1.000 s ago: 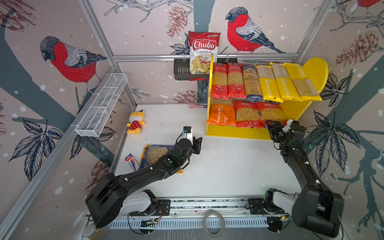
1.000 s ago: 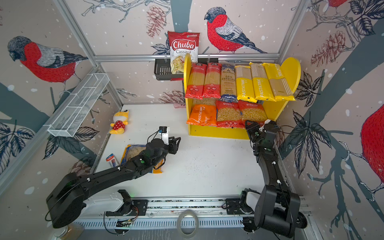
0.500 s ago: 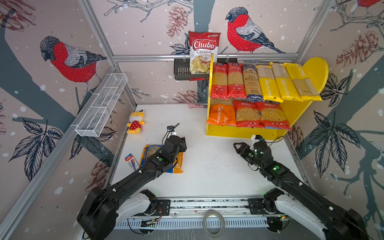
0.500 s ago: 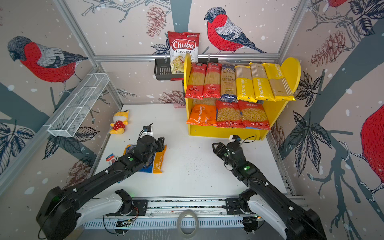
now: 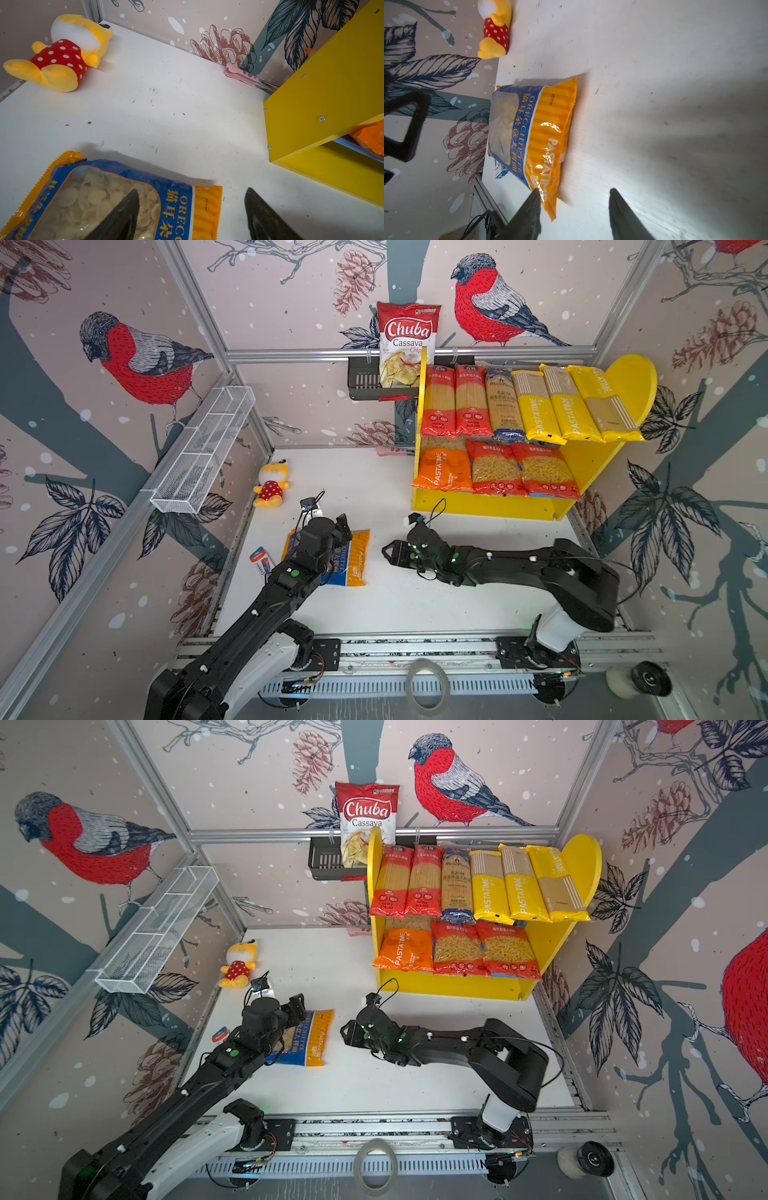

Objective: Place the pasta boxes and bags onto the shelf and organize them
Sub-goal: 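Move the left and right grippers to the blue-and-yellow orecchiette bag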

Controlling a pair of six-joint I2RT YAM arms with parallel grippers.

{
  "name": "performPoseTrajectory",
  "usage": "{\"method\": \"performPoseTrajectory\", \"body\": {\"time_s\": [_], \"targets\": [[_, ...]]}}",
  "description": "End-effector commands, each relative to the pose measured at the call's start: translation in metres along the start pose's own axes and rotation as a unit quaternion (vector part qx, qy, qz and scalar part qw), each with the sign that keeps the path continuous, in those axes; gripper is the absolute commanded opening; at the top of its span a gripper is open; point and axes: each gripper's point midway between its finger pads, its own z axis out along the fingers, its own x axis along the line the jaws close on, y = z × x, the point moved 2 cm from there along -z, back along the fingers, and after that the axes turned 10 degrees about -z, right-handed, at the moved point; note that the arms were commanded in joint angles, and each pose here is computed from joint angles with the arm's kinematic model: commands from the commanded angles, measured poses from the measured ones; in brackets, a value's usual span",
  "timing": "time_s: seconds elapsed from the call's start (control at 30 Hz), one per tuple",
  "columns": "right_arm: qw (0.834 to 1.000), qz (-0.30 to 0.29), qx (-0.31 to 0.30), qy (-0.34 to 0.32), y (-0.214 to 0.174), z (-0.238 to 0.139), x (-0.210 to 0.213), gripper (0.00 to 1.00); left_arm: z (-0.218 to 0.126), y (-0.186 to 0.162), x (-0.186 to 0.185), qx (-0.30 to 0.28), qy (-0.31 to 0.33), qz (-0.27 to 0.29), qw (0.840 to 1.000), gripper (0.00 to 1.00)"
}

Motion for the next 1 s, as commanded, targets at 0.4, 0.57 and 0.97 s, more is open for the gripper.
{"method": "performPoseTrajectory", "body": {"time_s": [0.4, 0.57, 0.97], "targets": [[0.996, 0.028, 0.076, 0.047, -0.031, 0.08, 0.032, 0.39, -0.004, -0.005, -0.005, 0.017, -0.025, 0.007, 1.0, 0.78], [0.997, 0.033, 0.068, 0.036, -0.029, 0.07, 0.025, 0.45, -0.006, -0.002, -0.005, 0.012, -0.027, 0.01, 1.0, 0.78], [0.995, 0.042, 0.077, 0.038, -0.037, 0.078, 0.021, 0.5, -0.003, -0.011, -0.021, 0.032, -0.076, 0.006, 0.997, 0.77]]}}
